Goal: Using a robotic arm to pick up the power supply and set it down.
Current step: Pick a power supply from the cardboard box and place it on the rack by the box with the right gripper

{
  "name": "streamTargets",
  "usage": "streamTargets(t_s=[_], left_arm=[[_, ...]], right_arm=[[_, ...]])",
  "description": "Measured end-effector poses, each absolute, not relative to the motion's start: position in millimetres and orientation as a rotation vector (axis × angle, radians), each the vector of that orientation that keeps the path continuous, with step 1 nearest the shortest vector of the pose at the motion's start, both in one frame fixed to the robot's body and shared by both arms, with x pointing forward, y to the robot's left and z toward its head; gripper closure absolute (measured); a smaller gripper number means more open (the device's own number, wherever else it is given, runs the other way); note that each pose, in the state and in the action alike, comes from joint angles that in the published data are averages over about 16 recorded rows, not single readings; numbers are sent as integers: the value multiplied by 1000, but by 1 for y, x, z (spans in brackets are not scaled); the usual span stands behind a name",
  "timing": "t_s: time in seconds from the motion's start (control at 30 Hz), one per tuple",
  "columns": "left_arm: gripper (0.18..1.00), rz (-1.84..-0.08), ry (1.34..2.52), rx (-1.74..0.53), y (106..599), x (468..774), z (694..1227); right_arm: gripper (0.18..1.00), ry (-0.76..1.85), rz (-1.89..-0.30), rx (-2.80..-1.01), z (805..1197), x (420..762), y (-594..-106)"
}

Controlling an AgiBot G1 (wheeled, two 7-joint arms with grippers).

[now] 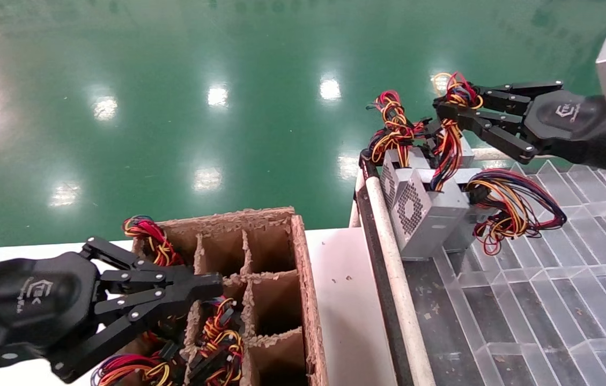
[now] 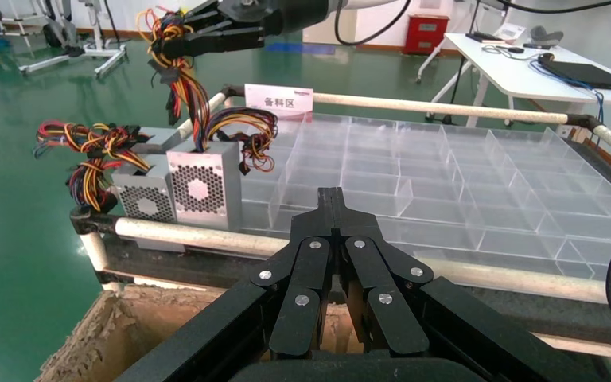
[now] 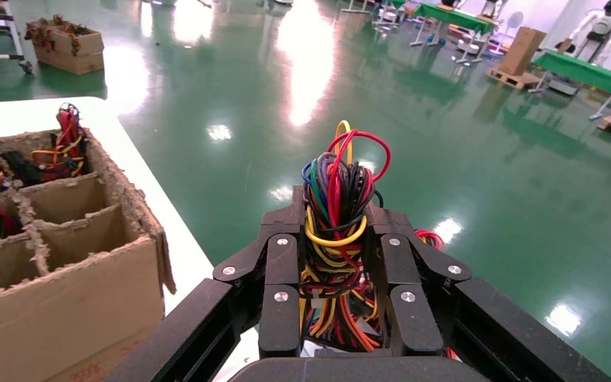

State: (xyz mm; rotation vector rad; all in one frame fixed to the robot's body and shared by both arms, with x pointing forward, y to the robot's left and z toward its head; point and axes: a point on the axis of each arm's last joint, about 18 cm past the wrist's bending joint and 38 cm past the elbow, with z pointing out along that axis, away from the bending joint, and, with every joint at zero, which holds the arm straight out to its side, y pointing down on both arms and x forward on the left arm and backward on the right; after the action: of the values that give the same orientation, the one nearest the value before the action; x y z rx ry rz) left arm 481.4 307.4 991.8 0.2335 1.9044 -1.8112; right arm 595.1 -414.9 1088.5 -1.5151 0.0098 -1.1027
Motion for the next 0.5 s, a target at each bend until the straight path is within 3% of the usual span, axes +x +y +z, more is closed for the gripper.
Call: streamTargets(t_s=[0.5], left_arm=[[993, -1811, 1904, 233, 307, 481, 992]], right_arm=[[876, 15, -1092, -1471, 1069, 617, -397]])
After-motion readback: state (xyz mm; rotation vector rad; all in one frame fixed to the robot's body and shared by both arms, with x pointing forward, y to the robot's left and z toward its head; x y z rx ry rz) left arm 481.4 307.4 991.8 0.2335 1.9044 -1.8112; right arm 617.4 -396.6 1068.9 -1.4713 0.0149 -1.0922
